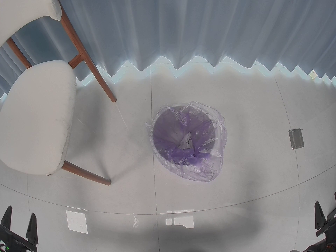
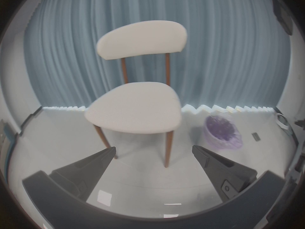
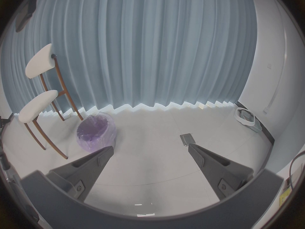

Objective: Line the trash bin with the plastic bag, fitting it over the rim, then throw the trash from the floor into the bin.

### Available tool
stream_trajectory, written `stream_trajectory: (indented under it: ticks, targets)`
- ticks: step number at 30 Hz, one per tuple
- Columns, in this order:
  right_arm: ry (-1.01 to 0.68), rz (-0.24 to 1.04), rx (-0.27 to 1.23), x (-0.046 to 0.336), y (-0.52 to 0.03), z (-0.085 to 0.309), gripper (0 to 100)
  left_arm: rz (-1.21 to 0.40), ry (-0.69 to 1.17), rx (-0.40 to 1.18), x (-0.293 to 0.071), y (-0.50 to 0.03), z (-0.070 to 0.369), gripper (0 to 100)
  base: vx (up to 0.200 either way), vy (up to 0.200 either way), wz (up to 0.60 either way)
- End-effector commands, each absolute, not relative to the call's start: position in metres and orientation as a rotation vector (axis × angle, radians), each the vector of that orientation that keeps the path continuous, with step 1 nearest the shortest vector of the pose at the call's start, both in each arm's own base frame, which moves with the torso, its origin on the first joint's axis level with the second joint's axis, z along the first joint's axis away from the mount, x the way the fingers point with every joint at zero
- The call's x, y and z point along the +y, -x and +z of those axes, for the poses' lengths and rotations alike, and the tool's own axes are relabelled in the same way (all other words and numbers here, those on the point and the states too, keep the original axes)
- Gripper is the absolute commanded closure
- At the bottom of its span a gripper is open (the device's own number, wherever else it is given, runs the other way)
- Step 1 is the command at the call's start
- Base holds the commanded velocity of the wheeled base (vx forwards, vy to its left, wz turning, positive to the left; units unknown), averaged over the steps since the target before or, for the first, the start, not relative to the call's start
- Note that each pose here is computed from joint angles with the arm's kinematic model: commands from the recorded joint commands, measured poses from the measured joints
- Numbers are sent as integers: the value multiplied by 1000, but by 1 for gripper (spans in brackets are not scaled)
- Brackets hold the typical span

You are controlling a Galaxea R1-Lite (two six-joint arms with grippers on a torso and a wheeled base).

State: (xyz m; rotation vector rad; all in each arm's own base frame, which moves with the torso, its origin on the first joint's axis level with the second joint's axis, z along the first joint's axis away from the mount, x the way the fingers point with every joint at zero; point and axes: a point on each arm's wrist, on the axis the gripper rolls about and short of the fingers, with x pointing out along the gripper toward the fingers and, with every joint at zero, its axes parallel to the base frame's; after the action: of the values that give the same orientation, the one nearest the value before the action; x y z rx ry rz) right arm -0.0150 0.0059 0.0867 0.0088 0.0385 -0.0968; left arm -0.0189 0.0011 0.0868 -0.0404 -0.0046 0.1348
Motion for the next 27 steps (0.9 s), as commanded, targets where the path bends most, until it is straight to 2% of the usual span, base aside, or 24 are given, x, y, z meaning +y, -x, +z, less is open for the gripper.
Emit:
stream_trajectory:
  ticks: [1, 4, 7, 13, 14, 19, 21, 27]
  targets:
    - [1, 33, 73, 4, 14, 82, 0, 9, 9, -2, 0, 23, 76, 0, 0, 0, 0]
    - [0, 74, 49, 4, 15, 82, 0, 11, 11, -3, 0, 23, 76, 0, 0, 0, 0]
    - [-24, 62, 42, 4, 16, 82, 0, 11, 12, -3, 0, 23, 76, 0, 0, 0, 0]
    - [-9, -25, 67, 2, 16, 80, 0, 11, 12, -3, 0, 23, 76, 0, 0, 0, 0]
    - [-28, -81, 94, 1, 16, 77, 0, 17, 21, -3, 0, 23, 76, 0, 0, 0, 0]
    - [-1, -61, 86, 1, 16, 78, 0, 17, 20, -5, 0, 23, 76, 0, 0, 0, 0]
    - [32, 108, 32, 1, 20, 77, 0, 5, 8, 0, 0, 23, 76, 0, 0, 0, 0]
    - [22, 74, -5, 1, 23, 76, 0, 6, 6, -3, 0, 23, 76, 0, 0, 0, 0]
